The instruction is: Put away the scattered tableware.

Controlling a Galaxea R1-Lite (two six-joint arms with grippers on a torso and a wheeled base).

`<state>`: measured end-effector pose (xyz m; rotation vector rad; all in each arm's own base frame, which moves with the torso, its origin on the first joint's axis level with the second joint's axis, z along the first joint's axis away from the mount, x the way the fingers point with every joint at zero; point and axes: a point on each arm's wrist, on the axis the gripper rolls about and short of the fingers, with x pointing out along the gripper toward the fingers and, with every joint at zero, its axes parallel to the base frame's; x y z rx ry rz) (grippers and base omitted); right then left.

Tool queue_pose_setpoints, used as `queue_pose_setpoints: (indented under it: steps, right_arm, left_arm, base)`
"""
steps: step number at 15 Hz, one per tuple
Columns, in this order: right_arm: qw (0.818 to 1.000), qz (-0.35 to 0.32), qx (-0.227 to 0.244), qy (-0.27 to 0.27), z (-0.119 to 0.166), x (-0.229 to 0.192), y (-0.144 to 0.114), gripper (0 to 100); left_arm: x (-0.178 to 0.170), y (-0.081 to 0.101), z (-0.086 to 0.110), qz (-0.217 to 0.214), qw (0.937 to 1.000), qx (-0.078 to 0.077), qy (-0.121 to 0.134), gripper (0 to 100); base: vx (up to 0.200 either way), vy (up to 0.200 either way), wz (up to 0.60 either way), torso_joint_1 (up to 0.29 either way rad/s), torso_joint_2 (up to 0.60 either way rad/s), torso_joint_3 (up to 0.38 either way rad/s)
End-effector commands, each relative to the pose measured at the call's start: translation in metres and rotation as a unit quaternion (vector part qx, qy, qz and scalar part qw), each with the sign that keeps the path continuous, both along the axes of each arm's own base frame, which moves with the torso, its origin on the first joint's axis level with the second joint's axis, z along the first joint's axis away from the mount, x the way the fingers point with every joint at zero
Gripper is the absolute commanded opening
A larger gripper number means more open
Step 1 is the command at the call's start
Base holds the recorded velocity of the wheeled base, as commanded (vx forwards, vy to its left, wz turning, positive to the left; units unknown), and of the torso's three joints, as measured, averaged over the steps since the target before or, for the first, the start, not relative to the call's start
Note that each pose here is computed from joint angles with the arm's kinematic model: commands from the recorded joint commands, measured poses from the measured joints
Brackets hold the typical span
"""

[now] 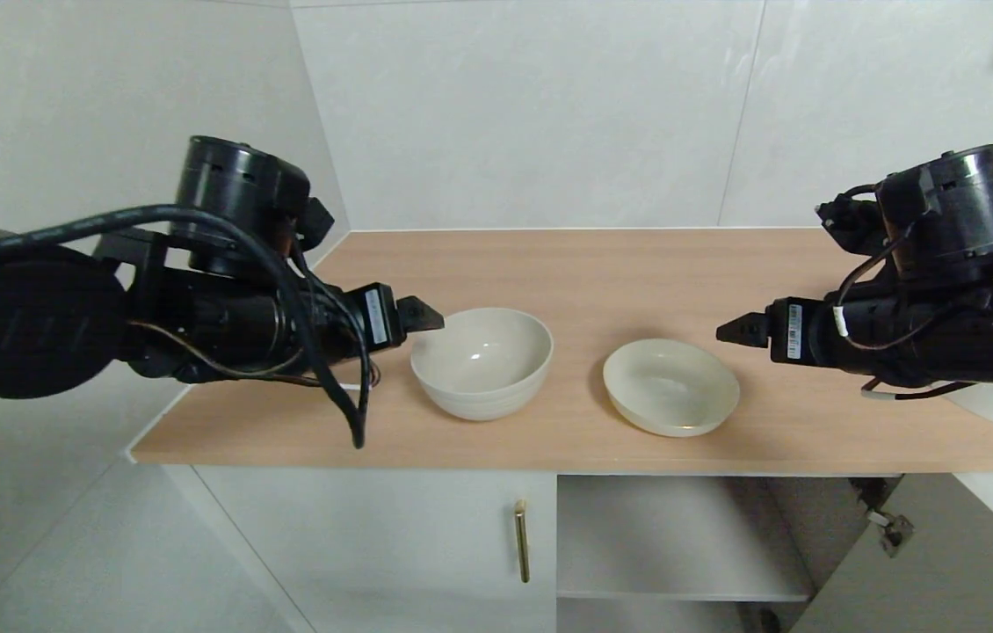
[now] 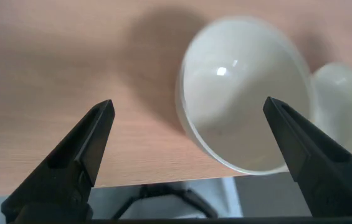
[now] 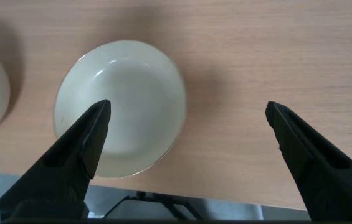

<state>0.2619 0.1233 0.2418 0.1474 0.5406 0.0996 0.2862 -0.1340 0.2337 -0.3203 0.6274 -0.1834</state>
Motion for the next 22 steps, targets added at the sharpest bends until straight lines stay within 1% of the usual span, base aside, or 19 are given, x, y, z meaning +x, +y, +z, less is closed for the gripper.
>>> queue_pose_setpoints:
  steps: [1, 4, 6, 7, 13, 16, 17, 19, 22]
  right_arm:
    - [1.000, 0.000, -0.001, 0.003, -0.002, 0.001, 0.001, 100]
    - [1.000, 0.000, 0.000, 0.003, -0.002, 0.001, 0.001, 100]
    - [1.000, 0.000, 0.001, 0.003, -0.002, 0.000, 0.001, 100]
    - [1.000, 0.000, 0.001, 0.003, -0.001, 0.000, 0.000, 100]
    - [1.000, 0.000, -0.001, 0.007, -0.004, -0.001, 0.000, 100]
    - [1.000, -0.003, 0.000, 0.009, -0.005, 0.000, 0.000, 100]
    - [1.000, -0.003, -0.002, 0.012, -0.007, 0.001, 0.001, 100]
    - [1.000, -0.009, -0.012, 0.022, -0.015, 0.007, 0.004, 100]
    - [0.998, -0.027, -0.038, 0.048, -0.037, 0.023, 0.010, 100]
  left_arm:
    - [0.012, -0.008, -0.021, -0.003, 0.9995, 0.014, 0.028, 100]
    - [0.017, -0.011, -0.030, -0.005, 0.9990, 0.020, 0.040, 100]
    - [0.019, -0.012, -0.033, -0.006, 0.9989, 0.021, 0.043, 100]
    - [0.020, -0.013, -0.032, -0.006, 0.9991, 0.019, 0.038, 0]
    - [0.013, -0.016, -0.027, -0.015, 0.9992, 0.017, 0.032, 0]
    - [-0.008, -0.011, -0.004, -0.025, 0.9997, 0.003, 0.001, 0]
    - [-0.021, -0.009, 0.007, -0.035, 0.9993, -0.002, -0.016, 0]
    - [-0.038, -0.004, 0.020, -0.047, 0.9982, -0.002, -0.038, 0]
    - [-0.048, -0.001, 0.029, -0.053, 0.9971, -0.006, -0.054, 0]
  base:
    - [0.000, 0.000, 0.00, 0.000, 0.00, 0.000]
    - [0.000, 0.000, 0.00, 0.000, 0.00, 0.000]
    - [0.000, 0.000, 0.00, 0.000, 0.00, 0.000]
    - [0.000, 0.000, 0.00, 0.000, 0.00, 0.000]
    - [0.000, 0.000, 0.00, 0.000, 0.00, 0.000]
    - [0.000, 0.000, 0.00, 0.000, 0.00, 0.000]
    - [0.000, 0.000, 0.00, 0.000, 0.00, 0.000]
    - [0.000, 0.000, 0.00, 0.000, 0.00, 0.000]
    - [0.000, 0.000, 0.00, 0.000, 0.00, 0.000]
